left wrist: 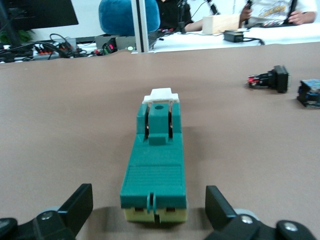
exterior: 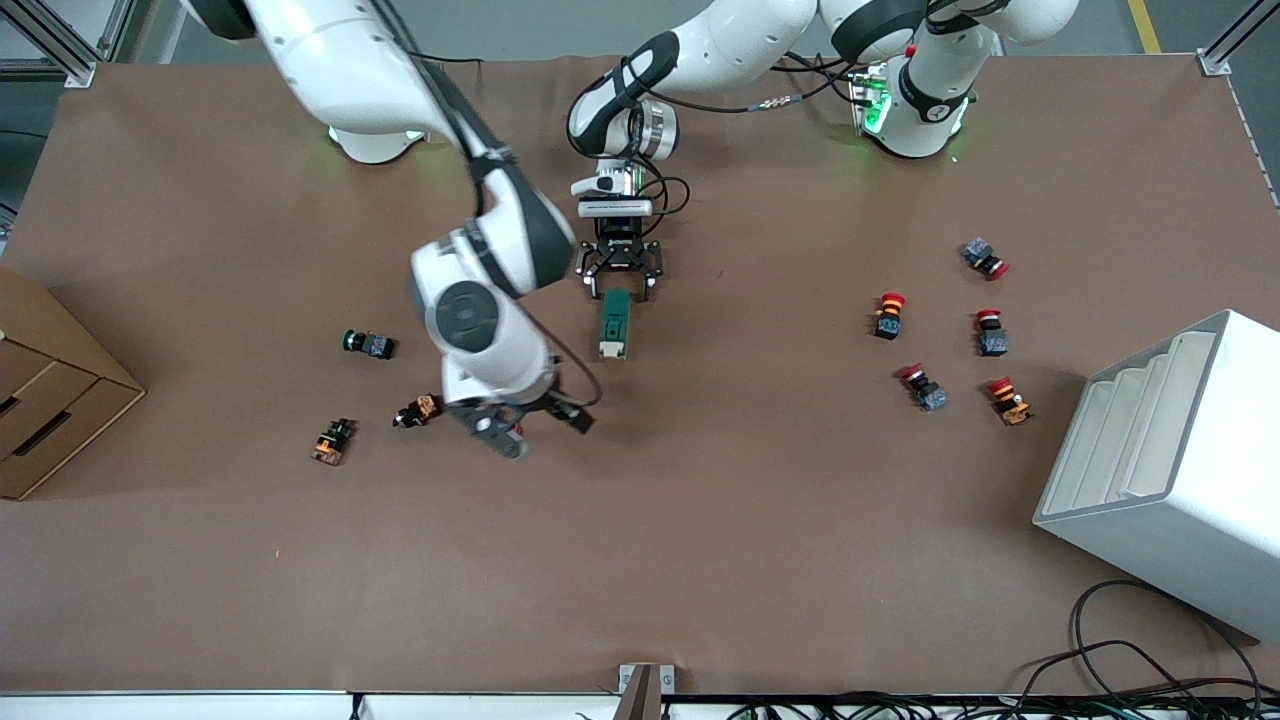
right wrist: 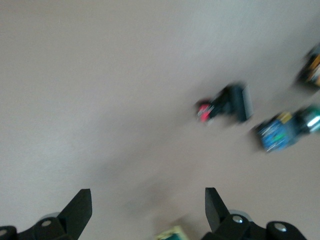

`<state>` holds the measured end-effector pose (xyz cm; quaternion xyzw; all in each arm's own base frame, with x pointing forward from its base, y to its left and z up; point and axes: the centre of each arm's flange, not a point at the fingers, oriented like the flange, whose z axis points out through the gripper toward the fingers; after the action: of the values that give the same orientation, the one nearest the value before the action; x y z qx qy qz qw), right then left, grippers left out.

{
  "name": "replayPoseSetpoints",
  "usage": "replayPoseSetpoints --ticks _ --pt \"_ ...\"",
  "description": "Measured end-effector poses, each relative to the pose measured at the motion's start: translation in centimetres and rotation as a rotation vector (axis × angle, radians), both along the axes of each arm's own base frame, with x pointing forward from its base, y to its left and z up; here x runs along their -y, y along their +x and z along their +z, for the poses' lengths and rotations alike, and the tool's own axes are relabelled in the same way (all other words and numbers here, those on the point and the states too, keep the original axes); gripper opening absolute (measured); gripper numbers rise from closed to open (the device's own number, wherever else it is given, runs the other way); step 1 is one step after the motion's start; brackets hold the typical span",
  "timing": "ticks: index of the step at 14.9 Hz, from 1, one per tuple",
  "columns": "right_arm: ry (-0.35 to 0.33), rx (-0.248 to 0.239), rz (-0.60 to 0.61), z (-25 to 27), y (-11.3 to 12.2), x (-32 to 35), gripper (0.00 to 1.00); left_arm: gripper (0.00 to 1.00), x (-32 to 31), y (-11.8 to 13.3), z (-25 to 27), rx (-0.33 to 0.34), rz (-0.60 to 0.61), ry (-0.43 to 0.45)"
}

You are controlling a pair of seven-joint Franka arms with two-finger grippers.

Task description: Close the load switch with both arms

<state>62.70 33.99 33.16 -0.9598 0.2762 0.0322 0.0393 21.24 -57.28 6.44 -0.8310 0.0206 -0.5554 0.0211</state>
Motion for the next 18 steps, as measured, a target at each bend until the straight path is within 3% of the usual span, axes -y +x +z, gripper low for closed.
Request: replayPoseSetpoints --ticks 4,10,14,18 --pt "0.009 -0.051 0.195 5.3 2.1 9.8 1.0 1.0 3.0 2.1 3.5 -0.077 0.098 0.023" --pt "-0.011 -0.096 0.454 12.4 1.7 21.6 1.0 1.0 6.4 6.1 13.2 -0.264 0.201 0.035" --pt "-0.061 -0.11 0.579 16.4 0.6 29.5 1.0 1.0 6.6 11.4 22.9 -0.457 0.215 0.045" --pt "-0.046 -0.106 0.662 18.6 -0.1 35.7 1.0 1.0 3.5 18.0 33.0 -0.636 0.184 0.045"
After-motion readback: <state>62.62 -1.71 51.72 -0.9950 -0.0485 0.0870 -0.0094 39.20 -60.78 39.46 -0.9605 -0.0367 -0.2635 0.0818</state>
